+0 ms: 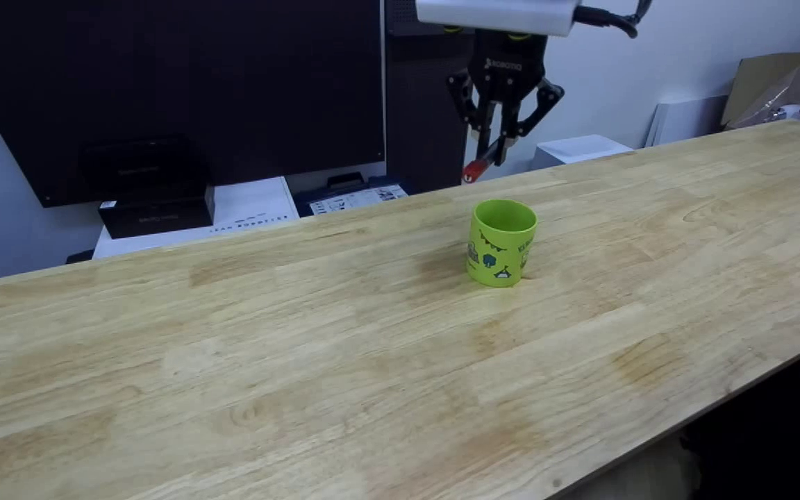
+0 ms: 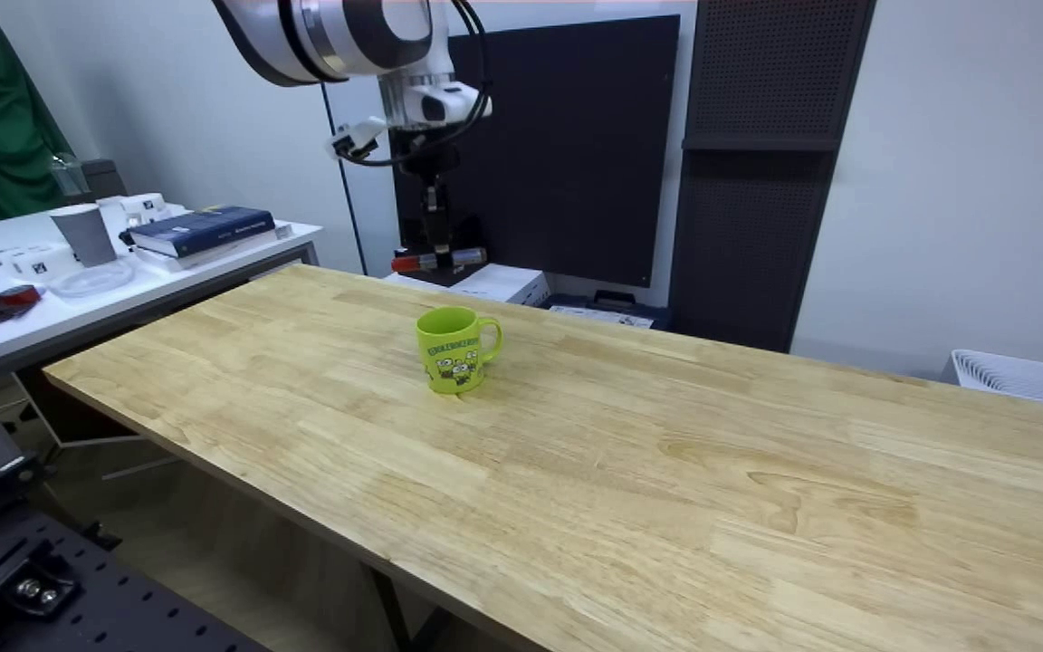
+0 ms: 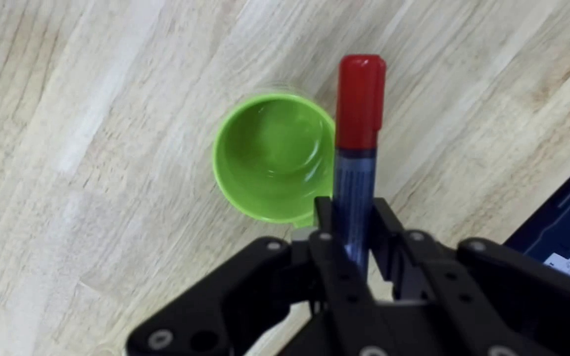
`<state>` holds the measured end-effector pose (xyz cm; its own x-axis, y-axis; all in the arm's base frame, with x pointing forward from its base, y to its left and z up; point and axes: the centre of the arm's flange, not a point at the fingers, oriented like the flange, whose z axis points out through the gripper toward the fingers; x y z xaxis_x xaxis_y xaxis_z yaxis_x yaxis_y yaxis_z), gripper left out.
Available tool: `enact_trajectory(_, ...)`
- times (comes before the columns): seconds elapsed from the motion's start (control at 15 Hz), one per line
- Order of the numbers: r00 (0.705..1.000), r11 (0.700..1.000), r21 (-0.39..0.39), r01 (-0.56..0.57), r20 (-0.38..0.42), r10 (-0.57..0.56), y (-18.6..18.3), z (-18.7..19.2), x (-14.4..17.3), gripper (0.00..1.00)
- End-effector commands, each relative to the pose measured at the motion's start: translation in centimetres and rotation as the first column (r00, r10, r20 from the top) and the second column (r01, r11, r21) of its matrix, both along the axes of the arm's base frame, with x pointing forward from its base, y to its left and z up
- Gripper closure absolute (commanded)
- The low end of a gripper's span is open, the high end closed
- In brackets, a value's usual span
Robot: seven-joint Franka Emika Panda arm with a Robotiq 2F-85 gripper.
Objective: Place the marker in the mug
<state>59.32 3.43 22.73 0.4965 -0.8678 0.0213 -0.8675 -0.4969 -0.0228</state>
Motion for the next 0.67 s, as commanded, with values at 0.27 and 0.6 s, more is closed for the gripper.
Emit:
enact_trajectory(0.27, 0.999, 0.999, 0.041, -0.002, 0.04, 0.0, -2.7, -2.0, -2.5, 0.79)
enact_trajectory(0.6, 0.995, 1.0, -0.009, 0.018, 0.095, -0.017, -2.4, -3.1, -1.9, 0.95)
